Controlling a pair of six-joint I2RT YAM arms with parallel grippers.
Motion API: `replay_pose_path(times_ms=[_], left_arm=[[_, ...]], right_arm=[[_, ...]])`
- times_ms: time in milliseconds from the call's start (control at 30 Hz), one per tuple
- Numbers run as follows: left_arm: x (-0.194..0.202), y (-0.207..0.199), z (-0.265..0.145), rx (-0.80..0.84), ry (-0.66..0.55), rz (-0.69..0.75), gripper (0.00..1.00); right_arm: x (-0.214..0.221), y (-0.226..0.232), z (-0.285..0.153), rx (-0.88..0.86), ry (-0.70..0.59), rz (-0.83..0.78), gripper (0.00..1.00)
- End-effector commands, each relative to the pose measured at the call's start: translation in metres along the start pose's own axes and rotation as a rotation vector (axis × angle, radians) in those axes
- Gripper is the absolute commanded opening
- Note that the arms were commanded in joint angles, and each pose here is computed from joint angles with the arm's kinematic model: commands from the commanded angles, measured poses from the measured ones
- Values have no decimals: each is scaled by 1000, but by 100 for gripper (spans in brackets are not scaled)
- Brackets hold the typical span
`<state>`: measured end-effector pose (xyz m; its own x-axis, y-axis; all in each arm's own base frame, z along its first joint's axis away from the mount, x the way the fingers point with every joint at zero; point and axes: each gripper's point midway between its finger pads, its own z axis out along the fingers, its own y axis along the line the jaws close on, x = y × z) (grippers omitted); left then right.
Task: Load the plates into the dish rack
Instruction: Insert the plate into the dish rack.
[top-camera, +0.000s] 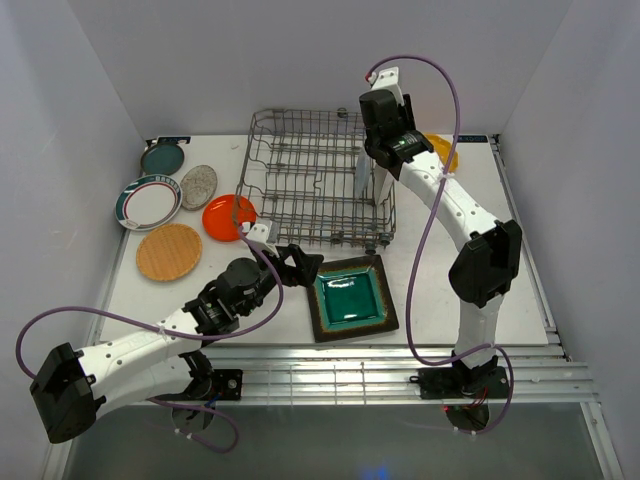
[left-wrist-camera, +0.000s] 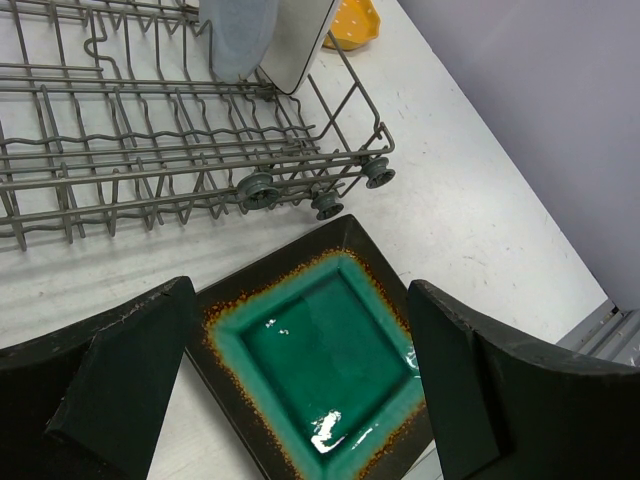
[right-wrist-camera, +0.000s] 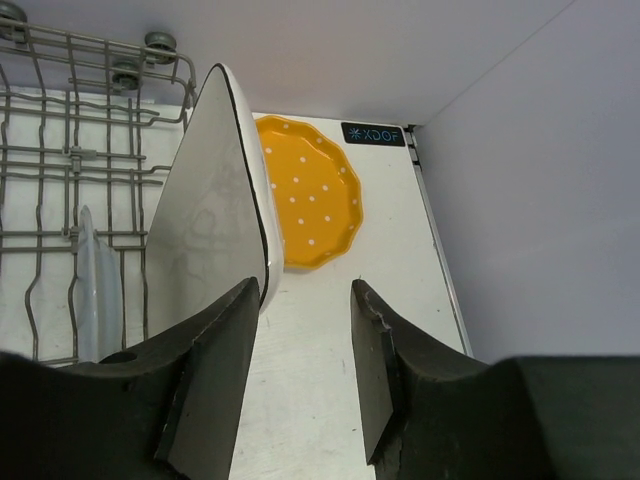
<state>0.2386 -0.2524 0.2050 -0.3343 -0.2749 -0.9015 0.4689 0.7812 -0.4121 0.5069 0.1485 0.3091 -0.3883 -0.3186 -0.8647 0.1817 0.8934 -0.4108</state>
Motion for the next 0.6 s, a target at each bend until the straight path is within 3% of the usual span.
replay_pose_path(times_ms=[0, 367, 567], left_arm=[[-17, -7, 1, 11, -34, -14, 98], [-19, -7, 0, 11, -40, -14, 98], [-18, -7, 0, 12, -40, -14, 98]], right_arm=[[-19, -15, -12, 15, -51, 78, 48], [-16, -29, -24, -24, -56, 165, 53], [-3, -53, -28, -56, -80, 316, 54]])
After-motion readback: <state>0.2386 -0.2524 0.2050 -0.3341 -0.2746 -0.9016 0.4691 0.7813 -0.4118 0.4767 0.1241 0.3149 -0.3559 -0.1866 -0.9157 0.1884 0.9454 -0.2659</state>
